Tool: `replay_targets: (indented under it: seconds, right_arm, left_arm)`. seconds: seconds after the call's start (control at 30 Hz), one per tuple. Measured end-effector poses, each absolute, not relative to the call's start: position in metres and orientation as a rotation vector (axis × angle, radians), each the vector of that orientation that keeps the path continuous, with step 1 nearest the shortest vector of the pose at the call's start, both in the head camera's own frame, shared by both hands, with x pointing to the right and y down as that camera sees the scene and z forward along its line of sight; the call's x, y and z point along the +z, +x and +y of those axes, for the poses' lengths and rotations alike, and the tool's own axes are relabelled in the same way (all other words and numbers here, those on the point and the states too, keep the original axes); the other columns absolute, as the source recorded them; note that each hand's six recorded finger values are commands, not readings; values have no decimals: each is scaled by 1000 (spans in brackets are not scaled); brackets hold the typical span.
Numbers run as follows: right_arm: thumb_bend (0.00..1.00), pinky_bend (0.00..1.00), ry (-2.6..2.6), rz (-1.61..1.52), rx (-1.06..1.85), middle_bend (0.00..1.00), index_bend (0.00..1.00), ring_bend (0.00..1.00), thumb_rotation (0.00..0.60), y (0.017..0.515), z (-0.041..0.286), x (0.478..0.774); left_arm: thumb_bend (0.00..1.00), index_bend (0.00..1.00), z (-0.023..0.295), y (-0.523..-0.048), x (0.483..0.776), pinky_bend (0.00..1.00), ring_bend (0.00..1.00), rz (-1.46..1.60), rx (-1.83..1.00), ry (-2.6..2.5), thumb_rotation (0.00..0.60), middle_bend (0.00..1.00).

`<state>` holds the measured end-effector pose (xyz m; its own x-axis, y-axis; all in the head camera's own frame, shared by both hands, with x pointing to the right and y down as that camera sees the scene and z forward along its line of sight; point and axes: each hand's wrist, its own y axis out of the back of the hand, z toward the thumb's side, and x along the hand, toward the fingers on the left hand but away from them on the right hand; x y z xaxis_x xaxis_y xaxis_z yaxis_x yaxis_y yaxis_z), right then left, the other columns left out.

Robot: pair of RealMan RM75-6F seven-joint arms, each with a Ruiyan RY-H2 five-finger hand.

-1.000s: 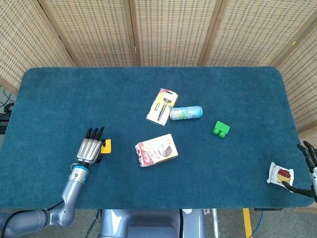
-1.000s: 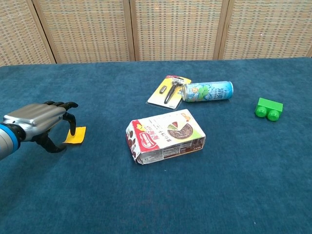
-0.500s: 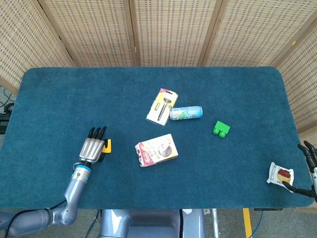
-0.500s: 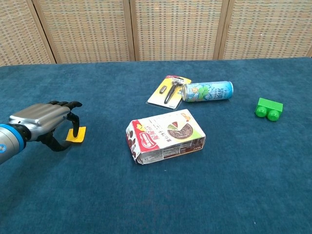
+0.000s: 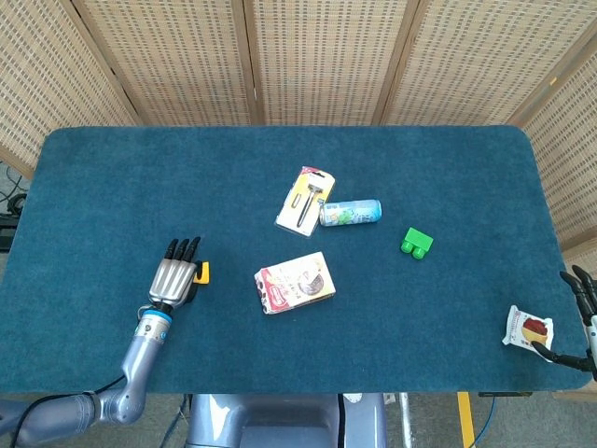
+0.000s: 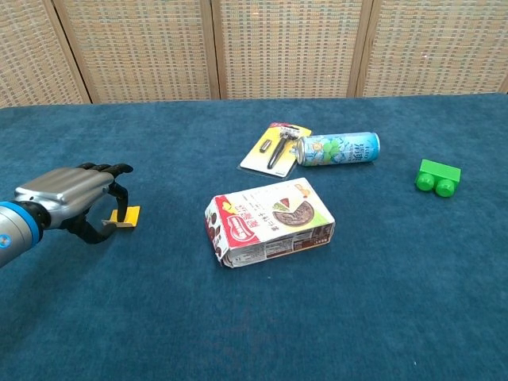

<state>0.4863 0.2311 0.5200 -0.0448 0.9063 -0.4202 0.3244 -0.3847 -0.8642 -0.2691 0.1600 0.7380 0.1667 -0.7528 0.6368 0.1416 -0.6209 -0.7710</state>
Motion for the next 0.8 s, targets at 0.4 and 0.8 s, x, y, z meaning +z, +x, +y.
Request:
replay_targets:
  seconds: [0.4,0.8]
  right_arm:
    - [103,0,-1712,-1307,1444,0,0,0,600,486,231,520]
    - [102,0,-1713,-1307,1443,0,0,0,600,486,232,520]
  left_arm:
    - [519,516,158,-270,737,0,0,595,-1542,-1705,600,0]
    - [530,539,159,-271,739,0,0,591,-1551,-1698,600,0]
